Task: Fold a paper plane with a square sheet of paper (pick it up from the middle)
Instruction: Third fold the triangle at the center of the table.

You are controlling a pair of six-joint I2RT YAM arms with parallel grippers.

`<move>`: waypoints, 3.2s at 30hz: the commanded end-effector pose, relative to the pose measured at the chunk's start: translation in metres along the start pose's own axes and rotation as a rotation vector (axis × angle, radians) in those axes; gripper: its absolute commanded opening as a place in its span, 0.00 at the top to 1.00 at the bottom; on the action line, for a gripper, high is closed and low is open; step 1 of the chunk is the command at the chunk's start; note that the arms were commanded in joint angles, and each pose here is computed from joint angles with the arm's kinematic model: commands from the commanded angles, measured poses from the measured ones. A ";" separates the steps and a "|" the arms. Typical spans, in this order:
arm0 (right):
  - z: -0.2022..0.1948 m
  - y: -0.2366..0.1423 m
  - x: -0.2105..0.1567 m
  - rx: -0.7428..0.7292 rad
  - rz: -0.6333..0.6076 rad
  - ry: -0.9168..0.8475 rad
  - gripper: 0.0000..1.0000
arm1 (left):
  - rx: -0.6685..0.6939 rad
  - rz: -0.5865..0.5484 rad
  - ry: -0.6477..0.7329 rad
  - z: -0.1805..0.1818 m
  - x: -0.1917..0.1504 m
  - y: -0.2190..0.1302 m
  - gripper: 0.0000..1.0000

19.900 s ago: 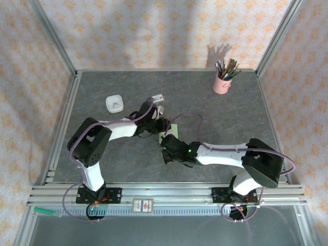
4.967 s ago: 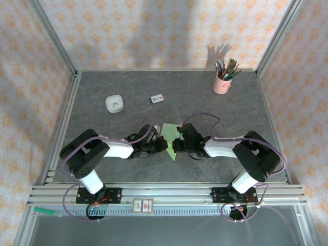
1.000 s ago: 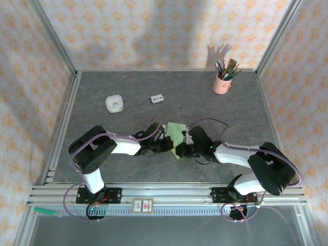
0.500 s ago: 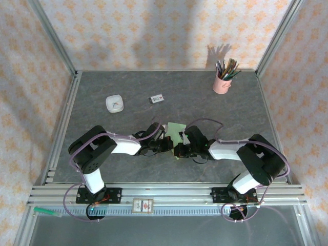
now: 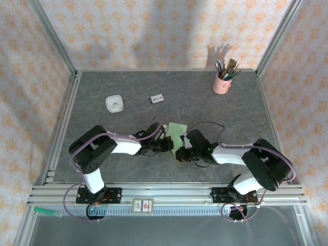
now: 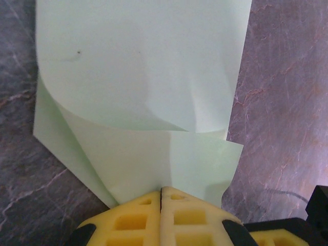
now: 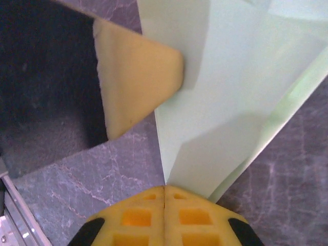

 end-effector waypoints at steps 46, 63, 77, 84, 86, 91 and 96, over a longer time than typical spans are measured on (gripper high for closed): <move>-0.061 0.000 -0.050 -0.168 0.157 0.213 1.00 | 0.085 0.044 -0.058 0.022 0.003 0.003 0.92; -0.073 -0.001 -0.058 -0.235 0.198 0.207 1.00 | 0.029 0.009 -0.103 0.031 0.044 -0.003 0.90; -0.074 -0.006 -0.058 -0.249 0.186 0.197 1.00 | 0.054 -0.056 -0.107 0.043 0.089 -0.009 0.89; -0.053 -0.010 -0.042 -0.163 0.149 0.131 1.00 | 0.023 -0.114 -0.073 0.029 0.107 -0.033 0.85; -0.034 -0.014 -0.027 -0.087 0.106 0.087 1.00 | 0.001 -0.133 -0.056 0.021 0.106 -0.045 0.82; 0.015 -0.044 0.031 0.038 -0.092 -0.005 0.93 | -0.085 -0.168 -0.043 0.003 0.086 -0.069 0.75; 0.007 -0.052 0.065 -0.064 -0.177 0.027 0.89 | -0.181 -0.135 -0.064 -0.008 0.062 -0.069 0.61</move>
Point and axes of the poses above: each hand's point on the last joint's axis, 136 mm out from that joint toward the fingers, its own y axis out along the fingers, its own z axis along the line the jaws close on, x = y × z, the point moved 1 cm from there along -y, back along the fingers, and after that the axes turned 5 degrees about -y, right-handed, at the moved point
